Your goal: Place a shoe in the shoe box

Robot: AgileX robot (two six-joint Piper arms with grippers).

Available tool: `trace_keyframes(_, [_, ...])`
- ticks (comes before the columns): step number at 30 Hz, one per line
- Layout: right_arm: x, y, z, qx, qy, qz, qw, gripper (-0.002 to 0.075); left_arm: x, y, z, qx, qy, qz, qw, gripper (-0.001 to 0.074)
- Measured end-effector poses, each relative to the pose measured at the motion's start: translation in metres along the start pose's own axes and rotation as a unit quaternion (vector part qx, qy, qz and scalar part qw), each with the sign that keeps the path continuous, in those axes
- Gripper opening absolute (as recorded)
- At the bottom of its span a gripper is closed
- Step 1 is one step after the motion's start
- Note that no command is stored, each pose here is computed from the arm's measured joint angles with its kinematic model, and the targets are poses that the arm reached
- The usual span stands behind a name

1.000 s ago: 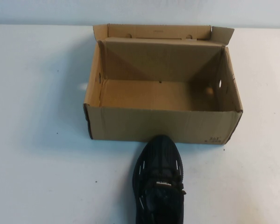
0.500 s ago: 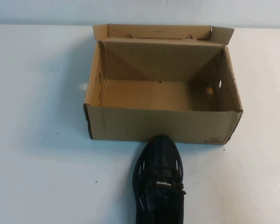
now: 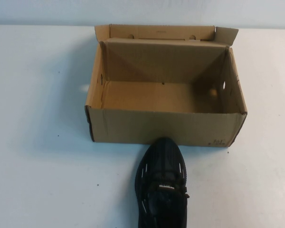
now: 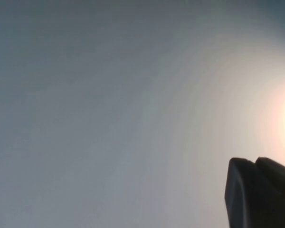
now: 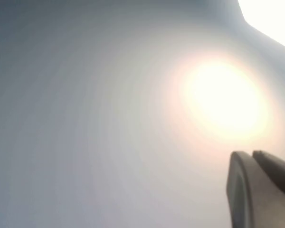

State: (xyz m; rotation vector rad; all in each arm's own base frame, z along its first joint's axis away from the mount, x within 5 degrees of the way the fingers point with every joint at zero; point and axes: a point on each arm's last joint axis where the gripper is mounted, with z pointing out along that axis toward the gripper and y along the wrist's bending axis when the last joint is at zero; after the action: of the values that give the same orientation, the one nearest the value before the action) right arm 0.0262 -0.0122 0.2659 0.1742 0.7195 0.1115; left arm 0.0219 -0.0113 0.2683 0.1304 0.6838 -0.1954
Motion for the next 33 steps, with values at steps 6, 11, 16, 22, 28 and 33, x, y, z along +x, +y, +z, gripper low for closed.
trace_keyframes(6, [-0.037, 0.007, 0.017, -0.009, -0.063, 0.074, 0.995, -0.0018, -0.038, 0.0, 0.014, 0.008, -0.096, -0.027, 0.995, -0.0004])
trace_keyframes(11, [-0.079, 0.021, 0.041, -0.029, -0.024, 0.166, 0.985, -0.0018, -0.085, 0.003, 0.038, 0.002, -0.11, -0.023, 0.994, -0.0004])
trace_keyframes(16, [-0.104, 0.034, 0.067, -0.031, 0.075, 0.19, 0.979, -0.0018, -0.119, 0.005, 0.053, -0.011, -0.075, -0.029, 0.997, -0.0004])
trace_keyframes(22, [-0.059, 0.042, 0.104, 0.017, 0.332, 0.173, 0.927, -0.0018, -0.108, 0.012, 0.076, -0.051, 0.129, -0.065, 0.988, -0.0004])
trace_keyframes(28, [-0.014, 0.041, 0.108, 0.03, 0.492, 0.122, 0.862, -0.0018, -0.06, 0.017, 0.078, -0.085, 0.349, -0.061, 0.931, -0.0004])
trace_keyframes(33, [-0.005, 0.046, 0.104, 0.019, 0.541, 0.136, 0.829, -0.0018, -0.046, 0.017, 0.072, -0.094, 0.411, -0.078, 0.904, -0.0004])
